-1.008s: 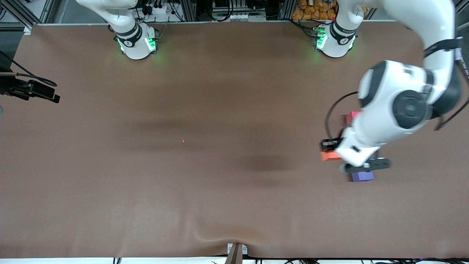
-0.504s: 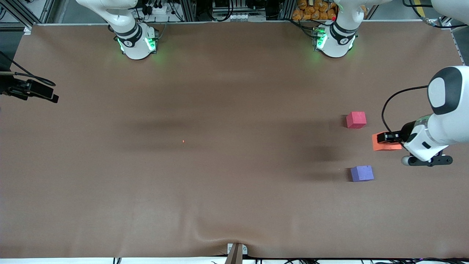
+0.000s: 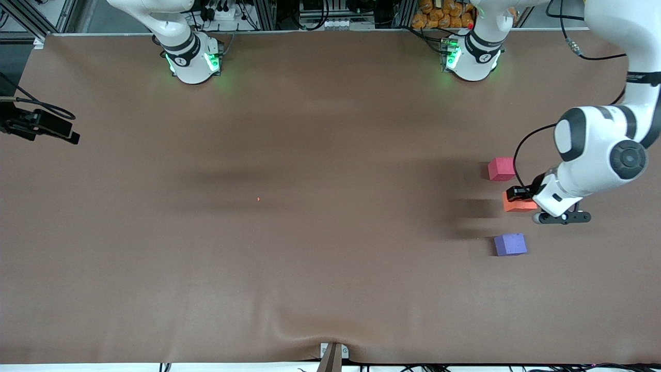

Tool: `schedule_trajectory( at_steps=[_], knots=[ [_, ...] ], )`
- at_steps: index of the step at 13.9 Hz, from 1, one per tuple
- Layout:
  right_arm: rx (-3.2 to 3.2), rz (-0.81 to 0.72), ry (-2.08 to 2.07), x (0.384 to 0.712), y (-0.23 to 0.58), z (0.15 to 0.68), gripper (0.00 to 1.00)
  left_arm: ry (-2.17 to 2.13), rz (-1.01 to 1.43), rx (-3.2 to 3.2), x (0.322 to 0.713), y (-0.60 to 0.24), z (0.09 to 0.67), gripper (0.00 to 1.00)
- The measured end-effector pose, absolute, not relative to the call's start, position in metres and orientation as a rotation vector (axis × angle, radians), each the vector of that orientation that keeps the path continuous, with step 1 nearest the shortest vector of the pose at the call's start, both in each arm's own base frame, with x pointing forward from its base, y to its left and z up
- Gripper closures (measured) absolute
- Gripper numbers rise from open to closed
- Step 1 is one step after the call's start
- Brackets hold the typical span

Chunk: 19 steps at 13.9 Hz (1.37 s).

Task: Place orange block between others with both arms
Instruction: 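Carry the orange cube with the left gripper between pink and purple cubes, then lower the orange cube onto the table and open the left gripper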

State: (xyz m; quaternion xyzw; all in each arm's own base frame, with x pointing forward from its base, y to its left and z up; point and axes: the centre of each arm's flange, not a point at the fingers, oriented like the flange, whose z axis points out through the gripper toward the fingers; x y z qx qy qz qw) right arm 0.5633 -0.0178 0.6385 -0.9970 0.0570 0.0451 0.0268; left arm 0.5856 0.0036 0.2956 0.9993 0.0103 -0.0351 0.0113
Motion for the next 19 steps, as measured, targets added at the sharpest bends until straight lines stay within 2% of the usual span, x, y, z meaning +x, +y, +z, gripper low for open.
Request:
schedule_trajectory(
  at_steps=[10, 14, 19],
  knots=[
    [-3.08, 0.141, 0.175, 0.563, -0.018, 0.638, 0.0, 0.003, -0.057, 3.117, 0.577, 0.028, 0.223, 0.41],
    [-3.082, 0.143, 0.175, 0.563, -0.018, 0.638, 0.0, 0.002, -0.046, 3.117, 0.578, 0.028, 0.214, 0.41],
    [-3.152, 0.224, 0.181, 0.557, -0.022, 0.635, 0.0, -0.002, -0.037, 3.117, 0.58, 0.026, 0.205, 0.41]
  ],
)
